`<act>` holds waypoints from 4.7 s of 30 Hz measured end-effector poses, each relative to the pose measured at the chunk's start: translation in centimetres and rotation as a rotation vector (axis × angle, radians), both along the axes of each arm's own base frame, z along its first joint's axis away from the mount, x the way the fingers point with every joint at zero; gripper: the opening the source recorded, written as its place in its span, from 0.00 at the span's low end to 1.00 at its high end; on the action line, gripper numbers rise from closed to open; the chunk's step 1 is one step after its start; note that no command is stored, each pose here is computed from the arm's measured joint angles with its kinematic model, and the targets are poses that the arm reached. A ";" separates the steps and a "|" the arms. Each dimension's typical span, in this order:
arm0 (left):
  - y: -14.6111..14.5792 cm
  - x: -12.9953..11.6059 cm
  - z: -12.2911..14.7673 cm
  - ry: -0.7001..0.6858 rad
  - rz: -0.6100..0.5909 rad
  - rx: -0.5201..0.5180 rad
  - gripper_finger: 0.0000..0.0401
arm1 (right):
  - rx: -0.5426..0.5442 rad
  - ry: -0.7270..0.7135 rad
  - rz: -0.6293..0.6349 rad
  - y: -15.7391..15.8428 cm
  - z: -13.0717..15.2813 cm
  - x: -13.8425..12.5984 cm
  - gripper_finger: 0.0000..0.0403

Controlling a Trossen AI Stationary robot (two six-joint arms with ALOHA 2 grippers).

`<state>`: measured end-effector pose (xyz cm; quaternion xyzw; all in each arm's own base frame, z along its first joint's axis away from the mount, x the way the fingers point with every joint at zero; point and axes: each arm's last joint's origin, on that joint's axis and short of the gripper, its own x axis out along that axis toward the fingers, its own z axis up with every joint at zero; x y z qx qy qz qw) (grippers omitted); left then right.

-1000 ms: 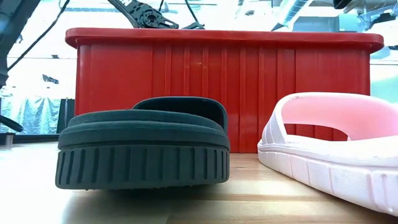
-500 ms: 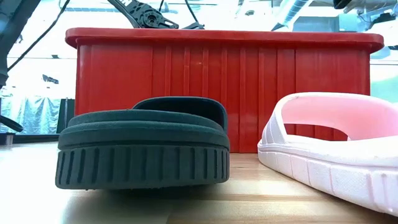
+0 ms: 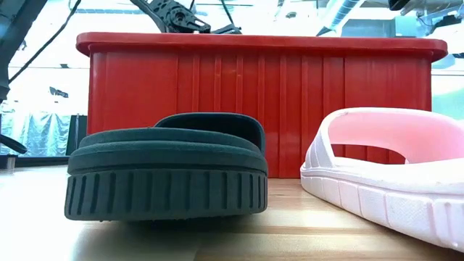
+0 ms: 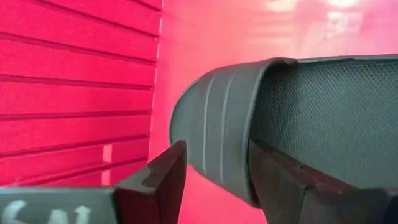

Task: Pick and place slides into bin
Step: Put the left black slipper into the red bin, then put the black slipper into the red bin

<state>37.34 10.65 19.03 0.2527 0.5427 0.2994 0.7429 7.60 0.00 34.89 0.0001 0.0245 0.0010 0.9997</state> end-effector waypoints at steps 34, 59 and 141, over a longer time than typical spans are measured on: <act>-3.1 -4.9 24.7 -0.173 -0.127 -0.546 0.41 | 0.000 0.000 0.000 0.0 0.0 0.0 0.00; -25.8 -9.8 25.4 -0.362 -0.373 -0.423 0.41 | 0.000 0.000 0.000 0.0 0.0 0.0 0.00; -29.5 -2.6 -1.6 -0.119 -0.231 -0.609 0.29 | 0.000 0.001 0.000 0.0 0.0 0.0 0.00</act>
